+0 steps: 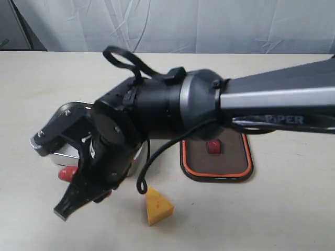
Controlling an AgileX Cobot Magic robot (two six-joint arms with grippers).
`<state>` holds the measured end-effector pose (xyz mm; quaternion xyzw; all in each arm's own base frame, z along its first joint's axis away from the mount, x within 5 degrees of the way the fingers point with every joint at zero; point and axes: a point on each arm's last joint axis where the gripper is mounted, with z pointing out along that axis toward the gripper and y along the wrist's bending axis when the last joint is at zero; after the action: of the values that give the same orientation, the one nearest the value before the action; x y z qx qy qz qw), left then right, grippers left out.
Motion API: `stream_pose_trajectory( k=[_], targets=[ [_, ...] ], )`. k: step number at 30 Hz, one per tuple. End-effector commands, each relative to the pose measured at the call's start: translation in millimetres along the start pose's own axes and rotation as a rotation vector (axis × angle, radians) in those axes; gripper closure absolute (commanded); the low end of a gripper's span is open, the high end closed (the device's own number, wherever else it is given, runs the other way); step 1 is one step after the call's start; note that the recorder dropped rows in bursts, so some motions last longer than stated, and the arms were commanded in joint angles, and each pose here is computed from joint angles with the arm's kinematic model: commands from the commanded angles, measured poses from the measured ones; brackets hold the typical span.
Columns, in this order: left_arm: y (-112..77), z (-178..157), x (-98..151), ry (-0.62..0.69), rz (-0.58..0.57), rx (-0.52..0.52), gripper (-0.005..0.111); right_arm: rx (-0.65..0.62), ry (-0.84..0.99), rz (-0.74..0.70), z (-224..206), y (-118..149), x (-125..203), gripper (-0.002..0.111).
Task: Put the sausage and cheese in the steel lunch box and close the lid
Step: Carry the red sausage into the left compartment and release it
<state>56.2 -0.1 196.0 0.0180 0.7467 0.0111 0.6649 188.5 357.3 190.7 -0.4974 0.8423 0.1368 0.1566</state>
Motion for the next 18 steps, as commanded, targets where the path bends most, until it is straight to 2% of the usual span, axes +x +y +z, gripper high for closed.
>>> stream_pose_trajectory(
  k=[1, 5, 9, 16, 18],
  targets=[
    [-0.6, -0.2, 0.1, -0.013, -0.007, 0.008, 0.107, 0.052, -0.163, 0.005, -32.6, -22.0, -37.3, 0.109],
    [-0.6, -0.2, 0.1, -0.013, -0.007, 0.008, 0.107, 0.083, -0.199, 0.065, -35.1, -54.1, -62.1, 0.109],
    [-0.6, -0.2, 0.1, -0.013, -0.007, 0.008, 0.107, 0.105, -0.183, 0.094, -14.9, -79.5, -81.0, 0.109],
    [-0.6, -0.2, 0.1, -0.013, -0.007, 0.008, 0.107, 0.099, -0.118, 0.078, 29.9, -90.3, -92.6, 0.109],
    [-0.6, -0.2, 0.1, -0.013, -0.007, 0.008, 0.107, 0.098, -0.112, 0.079, 33.6, -91.0, -93.5, 0.103]
  ],
)
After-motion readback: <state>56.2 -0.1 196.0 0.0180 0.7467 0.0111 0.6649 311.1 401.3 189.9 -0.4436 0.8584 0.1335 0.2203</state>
